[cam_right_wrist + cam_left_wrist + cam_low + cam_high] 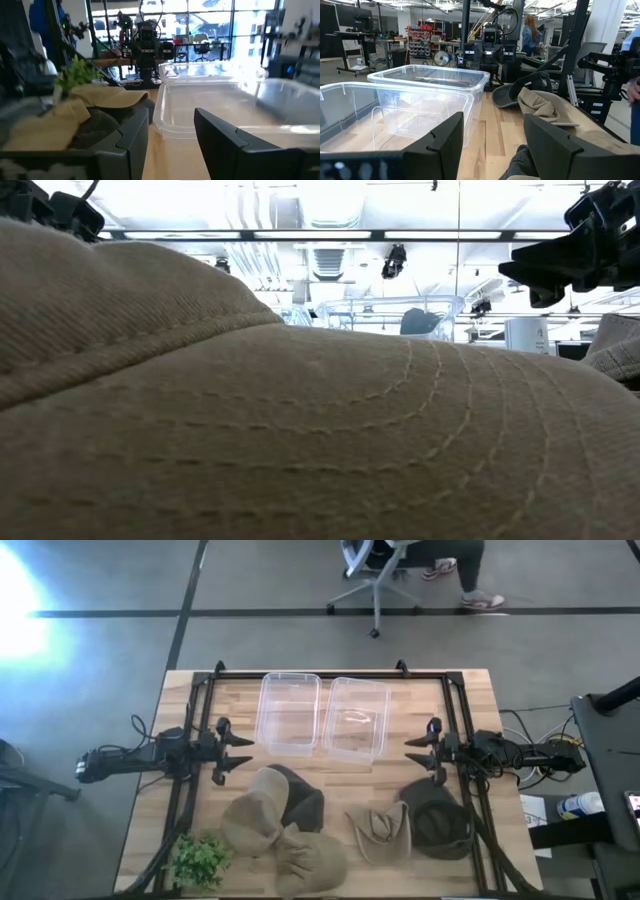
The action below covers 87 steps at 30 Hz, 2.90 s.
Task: Pick & Place hat
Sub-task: Put the bottom brown cap into the right transparent bin
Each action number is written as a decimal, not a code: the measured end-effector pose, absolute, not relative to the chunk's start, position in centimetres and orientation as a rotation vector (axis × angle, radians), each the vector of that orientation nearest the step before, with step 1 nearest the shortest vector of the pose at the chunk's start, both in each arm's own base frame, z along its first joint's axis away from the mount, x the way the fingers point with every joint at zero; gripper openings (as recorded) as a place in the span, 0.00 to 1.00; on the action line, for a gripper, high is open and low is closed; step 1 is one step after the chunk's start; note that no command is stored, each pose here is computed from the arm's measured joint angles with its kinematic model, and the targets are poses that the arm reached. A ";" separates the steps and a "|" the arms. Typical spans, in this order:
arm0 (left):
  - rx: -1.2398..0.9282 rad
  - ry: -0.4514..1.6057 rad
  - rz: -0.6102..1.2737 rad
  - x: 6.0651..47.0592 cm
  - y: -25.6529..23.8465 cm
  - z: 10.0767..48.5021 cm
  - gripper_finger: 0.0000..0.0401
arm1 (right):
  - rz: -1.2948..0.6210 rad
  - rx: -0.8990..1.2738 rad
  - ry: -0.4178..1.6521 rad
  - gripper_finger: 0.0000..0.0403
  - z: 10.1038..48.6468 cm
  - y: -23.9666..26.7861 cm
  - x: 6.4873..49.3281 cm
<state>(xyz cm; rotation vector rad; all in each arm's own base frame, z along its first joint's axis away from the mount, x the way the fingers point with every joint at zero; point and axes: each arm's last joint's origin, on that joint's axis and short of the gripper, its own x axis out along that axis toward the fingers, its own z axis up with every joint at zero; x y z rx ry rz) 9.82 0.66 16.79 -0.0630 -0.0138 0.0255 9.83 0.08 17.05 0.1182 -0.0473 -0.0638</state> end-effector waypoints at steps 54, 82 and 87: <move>-0.063 -0.013 0.026 9.8 0.7 16.8 0.50 | 0.118 1.299 0.894 0.69 20.6 11.9 22.6; -0.063 -0.012 0.026 9.8 0.7 16.8 0.50 | 0.074 1.393 0.987 0.65 13.4 19.3 31.8; -0.063 -0.010 0.026 9.8 0.7 16.8 0.50 | -0.049 1.422 0.949 0.65 11.7 19.1 32.1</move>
